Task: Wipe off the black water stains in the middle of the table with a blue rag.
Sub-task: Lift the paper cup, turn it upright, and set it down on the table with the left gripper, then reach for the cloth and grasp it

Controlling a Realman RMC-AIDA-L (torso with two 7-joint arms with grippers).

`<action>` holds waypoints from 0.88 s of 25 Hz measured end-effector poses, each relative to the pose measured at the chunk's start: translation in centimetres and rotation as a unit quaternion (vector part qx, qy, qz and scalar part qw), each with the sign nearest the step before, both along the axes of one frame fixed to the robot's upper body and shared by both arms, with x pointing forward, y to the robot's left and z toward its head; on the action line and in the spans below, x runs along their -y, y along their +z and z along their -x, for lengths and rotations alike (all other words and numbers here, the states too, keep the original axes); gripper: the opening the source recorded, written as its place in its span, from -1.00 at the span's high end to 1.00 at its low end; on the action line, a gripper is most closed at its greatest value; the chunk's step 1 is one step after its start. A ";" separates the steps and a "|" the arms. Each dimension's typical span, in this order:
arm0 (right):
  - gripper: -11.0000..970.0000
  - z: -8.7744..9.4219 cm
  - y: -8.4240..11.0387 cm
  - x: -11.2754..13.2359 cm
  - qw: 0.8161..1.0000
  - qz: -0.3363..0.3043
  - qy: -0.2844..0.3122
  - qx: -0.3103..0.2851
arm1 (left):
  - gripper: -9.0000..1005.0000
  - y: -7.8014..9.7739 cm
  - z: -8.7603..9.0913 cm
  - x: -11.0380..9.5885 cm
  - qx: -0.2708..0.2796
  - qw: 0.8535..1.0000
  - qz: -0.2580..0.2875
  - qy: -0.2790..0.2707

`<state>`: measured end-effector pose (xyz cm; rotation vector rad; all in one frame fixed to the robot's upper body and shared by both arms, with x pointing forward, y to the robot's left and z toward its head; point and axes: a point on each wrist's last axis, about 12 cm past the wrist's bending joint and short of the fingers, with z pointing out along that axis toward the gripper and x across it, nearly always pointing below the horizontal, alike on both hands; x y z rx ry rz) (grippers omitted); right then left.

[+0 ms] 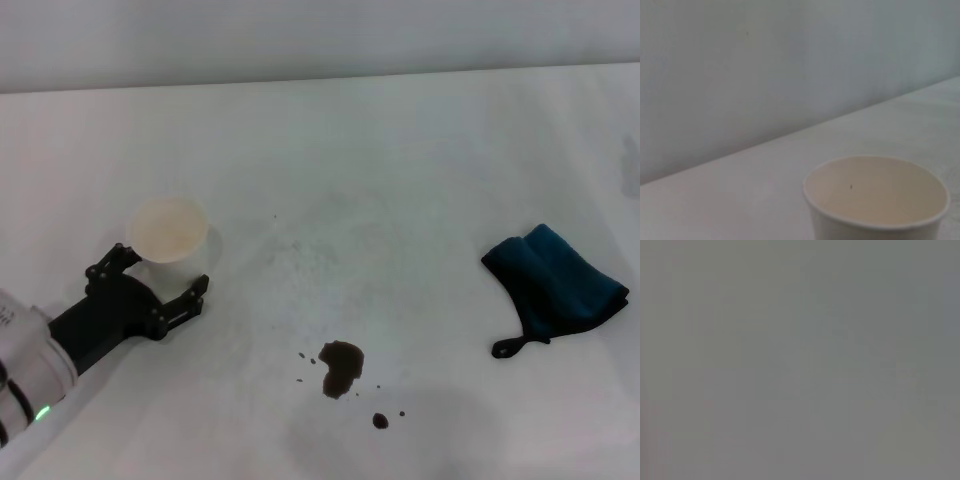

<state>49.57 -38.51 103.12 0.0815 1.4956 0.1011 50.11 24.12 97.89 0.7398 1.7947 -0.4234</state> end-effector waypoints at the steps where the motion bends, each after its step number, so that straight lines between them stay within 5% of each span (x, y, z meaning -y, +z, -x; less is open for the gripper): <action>1: 0.41 0.0 0.0 0.0 1.000 0.001 0.000 0.000 | -0.77 -0.1 0.6 -0.2 0.006 1.000 0.003 0.006; 12: 0.41 0.0 -0.1 0.2 1.000 0.004 -0.005 -0.009 | -0.77 -0.6 3.8 -1.9 0.024 0.998 0.038 0.047; 22: 0.40 -0.5 0.6 0.7 0.999 -0.008 0.032 -0.013 | -0.77 -0.4 7.0 -5.2 0.065 0.980 0.084 0.170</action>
